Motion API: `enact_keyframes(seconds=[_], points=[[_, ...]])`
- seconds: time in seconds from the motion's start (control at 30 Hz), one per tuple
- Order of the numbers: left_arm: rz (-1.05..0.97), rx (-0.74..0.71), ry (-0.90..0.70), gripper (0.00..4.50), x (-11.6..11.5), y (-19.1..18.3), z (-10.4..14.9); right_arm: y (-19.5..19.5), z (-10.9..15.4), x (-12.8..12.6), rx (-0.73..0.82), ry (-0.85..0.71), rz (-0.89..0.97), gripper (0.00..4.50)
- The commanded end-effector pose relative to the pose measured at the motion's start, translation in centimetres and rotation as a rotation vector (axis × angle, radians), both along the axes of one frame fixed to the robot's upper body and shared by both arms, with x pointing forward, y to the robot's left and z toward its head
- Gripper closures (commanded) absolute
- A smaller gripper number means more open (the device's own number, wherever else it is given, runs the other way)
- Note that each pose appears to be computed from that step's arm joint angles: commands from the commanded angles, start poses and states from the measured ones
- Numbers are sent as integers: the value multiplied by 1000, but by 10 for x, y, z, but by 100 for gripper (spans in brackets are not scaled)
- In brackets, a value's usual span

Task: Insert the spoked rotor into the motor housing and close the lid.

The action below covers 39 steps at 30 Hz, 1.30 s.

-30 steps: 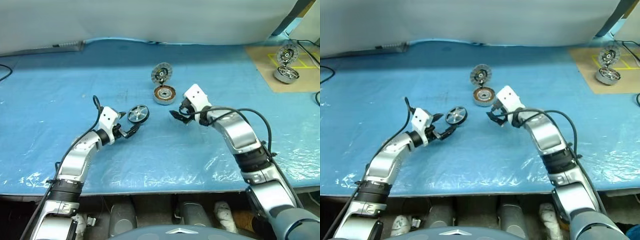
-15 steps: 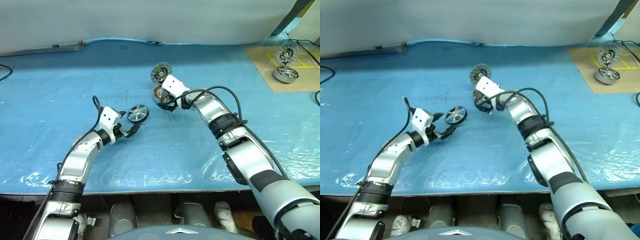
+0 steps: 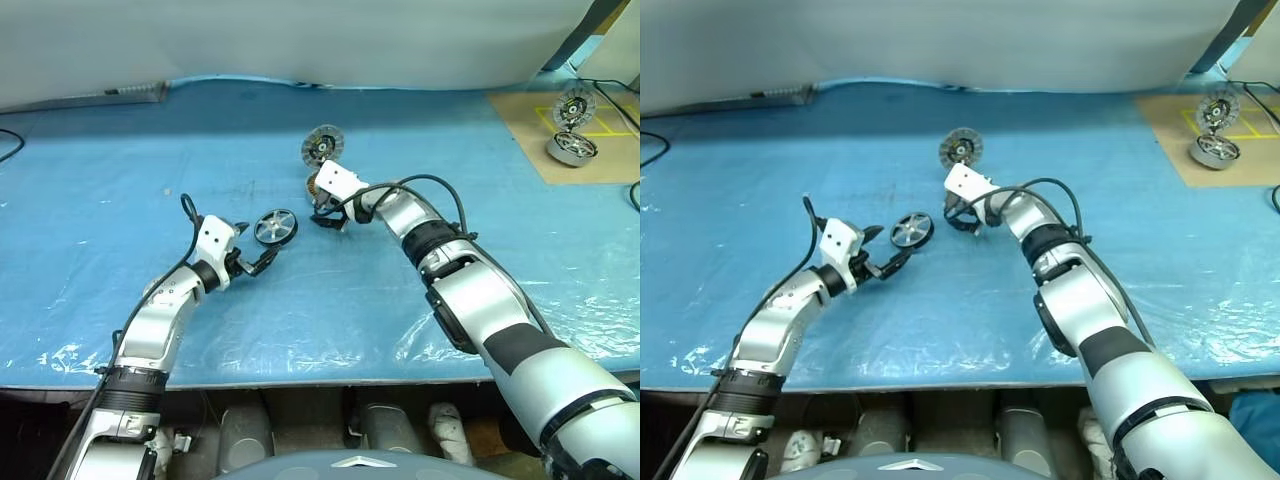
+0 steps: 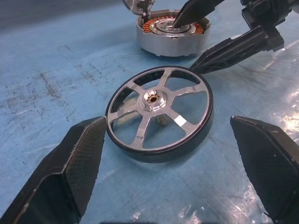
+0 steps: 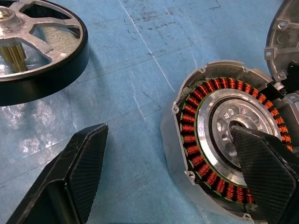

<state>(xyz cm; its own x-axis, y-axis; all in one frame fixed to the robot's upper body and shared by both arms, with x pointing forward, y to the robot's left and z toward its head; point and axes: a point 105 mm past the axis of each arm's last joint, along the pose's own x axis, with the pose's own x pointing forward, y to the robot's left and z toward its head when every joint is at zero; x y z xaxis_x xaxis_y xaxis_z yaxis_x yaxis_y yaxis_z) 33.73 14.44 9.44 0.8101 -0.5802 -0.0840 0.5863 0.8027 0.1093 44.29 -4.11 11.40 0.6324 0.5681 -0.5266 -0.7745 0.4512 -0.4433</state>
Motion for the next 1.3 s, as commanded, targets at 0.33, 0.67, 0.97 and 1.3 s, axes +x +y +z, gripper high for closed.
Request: enact_keyframes(seconds=[0.33, 0.67, 0.97, 1.3], points=[[9, -8, -39, 0, -3, 0, 10, -15, -50, -28, -42, 293, -15, 290], [9, -2, -25, 0, -5, 2, 8, -23, -75, -92, 20, 358, -132, 290], [-9, 8, -10, 0, -3, 2, 6, -23, -56, -122, 99, 351, -259, 290], [-31, 13, -1, 0, -1, -1, 4, -8, -4, -115, 230, 265, -288, 156]])
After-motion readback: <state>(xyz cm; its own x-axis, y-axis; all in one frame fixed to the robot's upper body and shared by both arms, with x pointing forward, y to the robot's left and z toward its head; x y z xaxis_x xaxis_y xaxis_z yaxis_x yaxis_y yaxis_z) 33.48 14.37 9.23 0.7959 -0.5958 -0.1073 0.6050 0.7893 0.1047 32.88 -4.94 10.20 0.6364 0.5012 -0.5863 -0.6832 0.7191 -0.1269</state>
